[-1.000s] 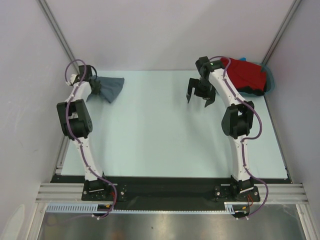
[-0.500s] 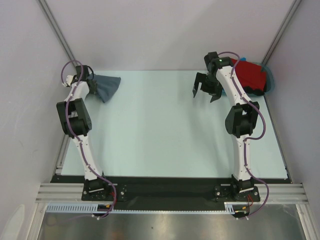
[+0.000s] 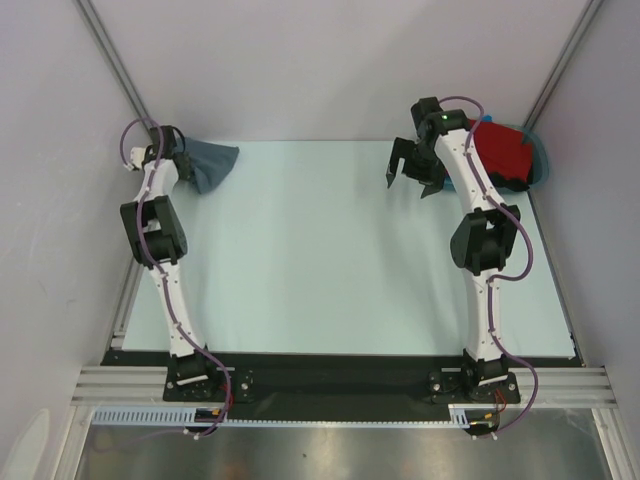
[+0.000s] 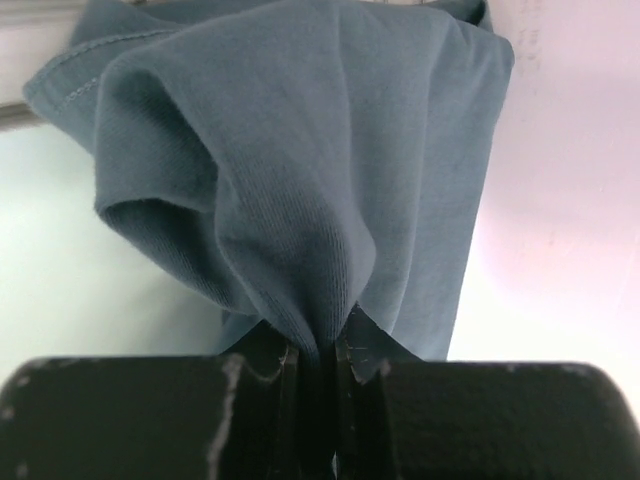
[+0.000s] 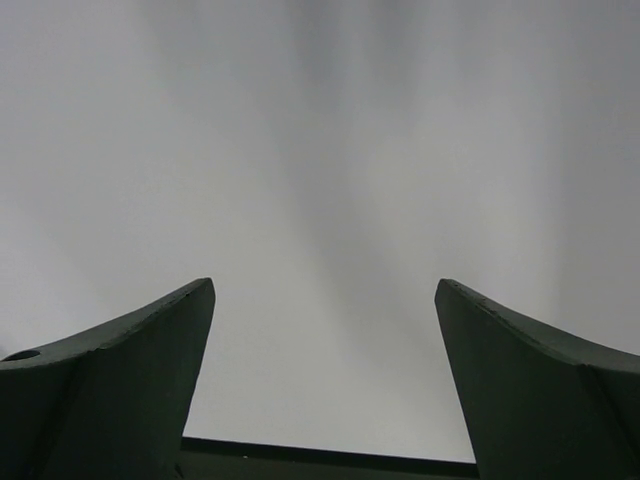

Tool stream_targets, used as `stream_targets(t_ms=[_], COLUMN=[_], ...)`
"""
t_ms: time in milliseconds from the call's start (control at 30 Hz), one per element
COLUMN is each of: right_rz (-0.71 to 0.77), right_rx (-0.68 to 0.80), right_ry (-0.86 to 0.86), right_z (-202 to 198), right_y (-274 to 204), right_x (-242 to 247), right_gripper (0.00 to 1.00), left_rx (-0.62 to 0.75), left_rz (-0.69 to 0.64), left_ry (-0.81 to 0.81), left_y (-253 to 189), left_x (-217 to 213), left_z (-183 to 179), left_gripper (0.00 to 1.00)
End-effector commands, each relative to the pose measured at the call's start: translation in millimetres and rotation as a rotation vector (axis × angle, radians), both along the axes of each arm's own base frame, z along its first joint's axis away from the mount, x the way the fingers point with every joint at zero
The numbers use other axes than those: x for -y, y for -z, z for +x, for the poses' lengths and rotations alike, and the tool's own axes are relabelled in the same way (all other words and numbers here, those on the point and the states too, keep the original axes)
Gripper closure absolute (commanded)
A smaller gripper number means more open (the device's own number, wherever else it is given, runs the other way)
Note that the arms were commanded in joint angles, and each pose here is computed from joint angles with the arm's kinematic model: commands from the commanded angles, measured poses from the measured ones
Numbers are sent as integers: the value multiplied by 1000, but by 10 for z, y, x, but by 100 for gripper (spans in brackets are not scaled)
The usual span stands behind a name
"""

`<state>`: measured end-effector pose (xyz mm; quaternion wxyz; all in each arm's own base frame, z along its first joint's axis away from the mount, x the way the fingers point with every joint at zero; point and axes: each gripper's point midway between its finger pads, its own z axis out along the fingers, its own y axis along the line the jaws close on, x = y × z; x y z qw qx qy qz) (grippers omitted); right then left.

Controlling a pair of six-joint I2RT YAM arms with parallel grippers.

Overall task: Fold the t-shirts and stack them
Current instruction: Neatly place the folded tshirt to the corner

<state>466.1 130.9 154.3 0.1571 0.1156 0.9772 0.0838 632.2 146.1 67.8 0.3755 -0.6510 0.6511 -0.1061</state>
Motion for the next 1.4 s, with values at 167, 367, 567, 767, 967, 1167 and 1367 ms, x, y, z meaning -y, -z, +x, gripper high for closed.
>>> stream_targets(t_ms=[167, 367, 567, 767, 967, 1167, 1367], right_rz=[-7, -6, -6, -1, 4, 12, 24], right_rx=[-87, -87, -92, -96, -92, -92, -93], right_ry=[-5, -2, -1, -3, -3, -5, -7], right_z=[-195, -190, -191, -196, -193, -183, -194], right_y=[-10, -10, 4, 11, 2, 12, 12], right_x=[54, 73, 85, 83, 74, 58, 38], right_gripper=[0, 0, 0, 0, 0, 0, 0], left_rx=[126, 122, 128, 166, 199, 171, 106], left_rz=[-115, -136, -148, -164, -127, -92, -59], left_ry=[-109, -177, -178, -171, -105, -89, -108], left_y=[-108, -71, -17, -22, -132, -187, -326], left_x=[249, 405, 502, 530, 546, 522, 502], left_z=[205, 165, 166, 218, 305, 233, -80], left_gripper=[100, 100, 100, 100, 0, 0, 0])
